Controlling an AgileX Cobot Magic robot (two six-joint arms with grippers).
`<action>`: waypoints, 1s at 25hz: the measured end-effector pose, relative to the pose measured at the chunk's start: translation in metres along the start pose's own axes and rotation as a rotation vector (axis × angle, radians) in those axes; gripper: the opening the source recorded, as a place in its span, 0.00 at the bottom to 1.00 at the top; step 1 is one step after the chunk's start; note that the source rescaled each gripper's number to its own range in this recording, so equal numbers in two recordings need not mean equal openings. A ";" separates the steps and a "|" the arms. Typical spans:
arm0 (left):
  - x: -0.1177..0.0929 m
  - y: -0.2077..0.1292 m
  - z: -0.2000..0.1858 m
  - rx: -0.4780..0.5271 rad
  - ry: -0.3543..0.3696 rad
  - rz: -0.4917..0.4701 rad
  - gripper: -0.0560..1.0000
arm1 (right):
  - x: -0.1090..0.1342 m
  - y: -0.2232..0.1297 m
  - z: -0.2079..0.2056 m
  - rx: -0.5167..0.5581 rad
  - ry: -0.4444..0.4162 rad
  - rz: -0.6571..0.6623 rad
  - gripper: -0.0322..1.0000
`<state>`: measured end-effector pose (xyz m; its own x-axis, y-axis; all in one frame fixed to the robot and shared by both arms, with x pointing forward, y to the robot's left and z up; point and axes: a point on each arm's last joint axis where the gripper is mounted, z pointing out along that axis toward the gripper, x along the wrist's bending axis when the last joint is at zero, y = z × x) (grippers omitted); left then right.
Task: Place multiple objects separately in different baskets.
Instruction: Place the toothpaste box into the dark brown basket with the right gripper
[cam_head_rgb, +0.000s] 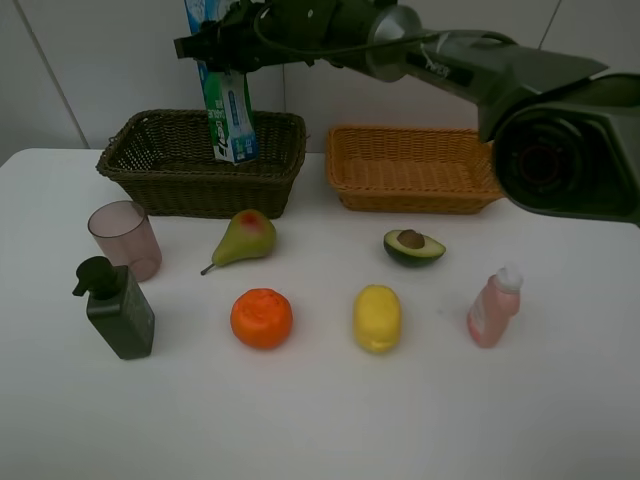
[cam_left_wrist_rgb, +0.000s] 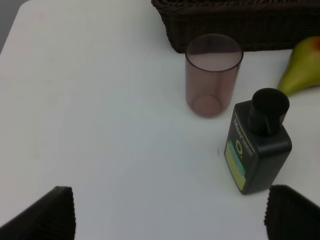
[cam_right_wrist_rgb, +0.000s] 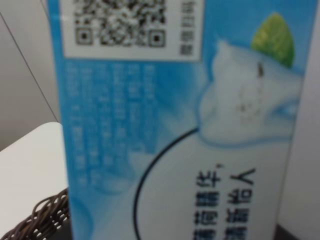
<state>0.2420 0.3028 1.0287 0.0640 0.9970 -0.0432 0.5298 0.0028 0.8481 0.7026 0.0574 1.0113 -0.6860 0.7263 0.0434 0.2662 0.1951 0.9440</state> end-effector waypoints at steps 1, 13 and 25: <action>0.000 0.000 0.000 0.000 0.000 0.000 1.00 | 0.000 -0.002 0.001 0.001 -0.002 0.001 0.17; 0.000 0.000 0.000 0.000 0.000 0.000 1.00 | -0.004 -0.019 0.012 0.022 -0.023 -0.045 0.17; 0.000 0.000 0.000 0.000 0.000 0.000 1.00 | -0.006 -0.048 0.026 0.072 -0.024 -0.044 0.17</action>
<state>0.2420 0.3028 1.0287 0.0640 0.9970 -0.0432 0.5298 0.0028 0.8481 0.7113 0.0609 0.9577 -0.6817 0.7316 -0.0062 0.2847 0.2730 0.9189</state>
